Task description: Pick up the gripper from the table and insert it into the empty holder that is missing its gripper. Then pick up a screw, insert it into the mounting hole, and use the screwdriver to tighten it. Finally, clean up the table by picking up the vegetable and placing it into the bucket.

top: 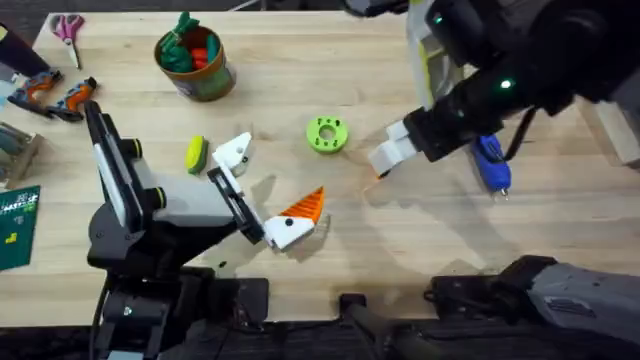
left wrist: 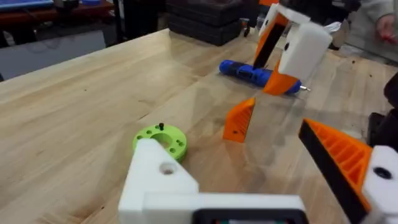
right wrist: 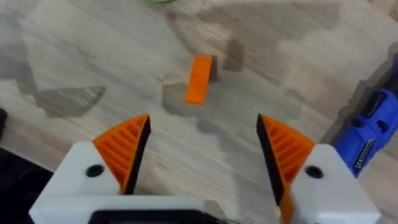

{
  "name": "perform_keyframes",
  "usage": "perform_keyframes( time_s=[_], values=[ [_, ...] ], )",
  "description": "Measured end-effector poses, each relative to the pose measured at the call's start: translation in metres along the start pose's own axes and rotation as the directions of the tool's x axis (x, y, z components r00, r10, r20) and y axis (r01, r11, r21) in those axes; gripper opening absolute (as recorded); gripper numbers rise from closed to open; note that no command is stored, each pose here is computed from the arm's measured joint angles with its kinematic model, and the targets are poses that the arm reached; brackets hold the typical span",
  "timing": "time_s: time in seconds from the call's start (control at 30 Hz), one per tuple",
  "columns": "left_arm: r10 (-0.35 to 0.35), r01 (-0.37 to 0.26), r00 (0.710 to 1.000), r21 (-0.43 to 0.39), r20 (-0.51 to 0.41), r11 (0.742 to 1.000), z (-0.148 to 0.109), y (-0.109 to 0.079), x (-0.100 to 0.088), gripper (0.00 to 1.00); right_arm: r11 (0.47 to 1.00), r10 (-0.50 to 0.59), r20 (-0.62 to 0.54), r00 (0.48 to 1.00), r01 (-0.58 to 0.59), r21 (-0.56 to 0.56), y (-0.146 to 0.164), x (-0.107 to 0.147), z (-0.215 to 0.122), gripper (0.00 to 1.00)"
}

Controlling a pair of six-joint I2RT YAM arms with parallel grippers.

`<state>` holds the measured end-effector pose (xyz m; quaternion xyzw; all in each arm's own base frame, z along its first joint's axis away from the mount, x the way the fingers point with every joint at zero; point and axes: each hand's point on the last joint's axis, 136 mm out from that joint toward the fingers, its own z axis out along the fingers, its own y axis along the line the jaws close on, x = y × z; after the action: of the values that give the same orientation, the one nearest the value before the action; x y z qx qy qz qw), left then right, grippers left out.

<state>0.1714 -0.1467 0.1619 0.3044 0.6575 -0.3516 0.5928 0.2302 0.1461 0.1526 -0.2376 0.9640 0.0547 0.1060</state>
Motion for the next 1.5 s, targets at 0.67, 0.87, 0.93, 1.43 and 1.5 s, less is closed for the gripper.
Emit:
perform_keyframes(
  time_s=[0.67, 0.87, 0.93, 1.43, 1.5],
  values=[
    [0.000, 0.000, 1.000, 0.000, 0.000, 1.000, 0.000, 0.000, 0.000, 0.986, 1.000, -0.019, -0.110, 0.994, 0.021, 0.021, 0.008, 0.011, 0.069, 0.993],
    [0.000, 0.000, 1.000, 0.000, 0.000, 1.000, 0.000, 0.000, 0.000, 0.985, 1.000, -0.013, -0.074, 0.997, 0.014, 0.018, 0.008, 0.002, 0.070, 0.992],
    [0.000, 0.000, 1.000, 0.000, 0.000, 1.000, 0.000, 0.000, 0.000, 0.985, 1.000, -0.013, -0.053, 0.999, 0.014, 0.016, 0.009, -0.003, 0.070, 0.994],
    [0.000, 0.000, 1.000, 0.000, 0.000, 1.000, 0.000, 0.000, 0.000, 0.985, 1.000, -0.008, -0.063, 0.998, 0.009, 0.018, 0.009, 0.000, 0.070, 0.704],
    [0.000, 0.000, 1.000, 0.000, 0.000, 1.000, 0.000, 0.000, 0.000, 0.985, 1.000, -0.006, -0.063, 0.998, 0.007, 0.018, 0.009, 0.000, 0.070, 0.526]
  ],
)
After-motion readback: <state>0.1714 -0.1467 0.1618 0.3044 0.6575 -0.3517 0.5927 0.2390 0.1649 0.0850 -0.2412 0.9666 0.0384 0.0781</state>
